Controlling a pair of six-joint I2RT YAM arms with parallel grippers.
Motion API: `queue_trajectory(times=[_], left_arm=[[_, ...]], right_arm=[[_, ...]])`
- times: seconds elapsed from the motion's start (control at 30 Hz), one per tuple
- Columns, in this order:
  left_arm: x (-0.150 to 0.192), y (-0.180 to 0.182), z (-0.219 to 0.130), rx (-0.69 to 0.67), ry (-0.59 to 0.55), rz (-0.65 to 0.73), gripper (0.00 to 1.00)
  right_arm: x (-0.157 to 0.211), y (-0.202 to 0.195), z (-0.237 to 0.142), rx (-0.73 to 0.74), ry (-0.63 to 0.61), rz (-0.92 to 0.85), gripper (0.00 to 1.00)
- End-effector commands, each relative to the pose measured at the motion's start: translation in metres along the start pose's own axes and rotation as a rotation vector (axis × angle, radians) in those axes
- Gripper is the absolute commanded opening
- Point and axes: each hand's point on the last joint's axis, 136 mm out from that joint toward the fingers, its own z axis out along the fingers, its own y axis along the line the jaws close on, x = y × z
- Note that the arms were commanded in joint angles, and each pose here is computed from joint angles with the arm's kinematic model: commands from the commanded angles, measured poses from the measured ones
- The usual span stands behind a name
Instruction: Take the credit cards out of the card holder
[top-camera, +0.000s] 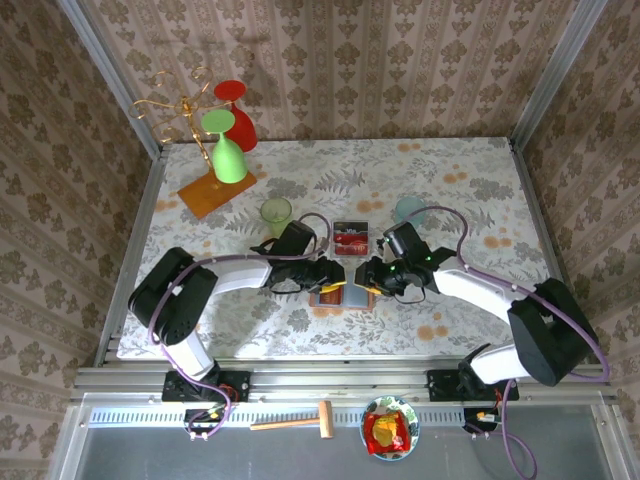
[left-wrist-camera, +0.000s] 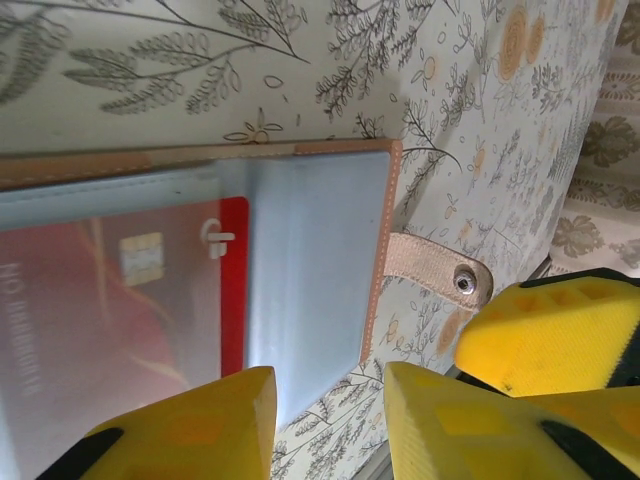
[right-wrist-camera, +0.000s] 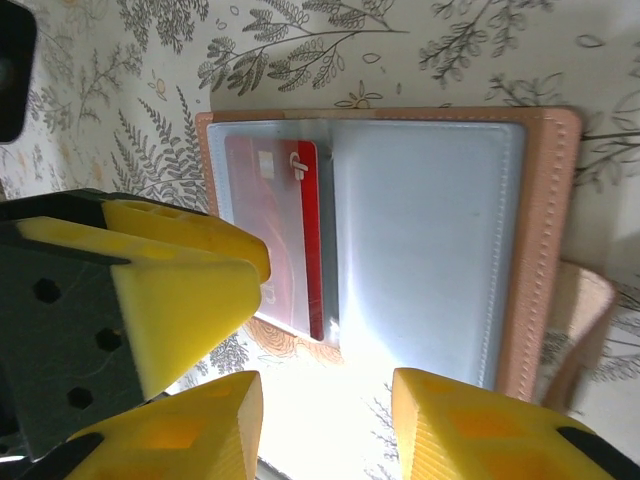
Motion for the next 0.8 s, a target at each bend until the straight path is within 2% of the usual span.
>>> queue_trajectory(times=[0.0,0.37,0.77], left_arm=[[-0.003,-0.002,-0.009,0.032,-0.024,0.001,0.34],[0.0,0.037,-0.025,-0.031,-0.035,-0.026,0.33],[0.011,0.062,-0.027,-0.083,-0.03,-0.046,0.34]], right_arm=[[-0.005,0.015,0.008,-0.023,0.006,-0.006,0.4],[-0.003,0.028,0.036,-0.003,0.056,-0.021,0.4],[0.0,0.036,0.044,0.003,0.081,-0.042,0.39]])
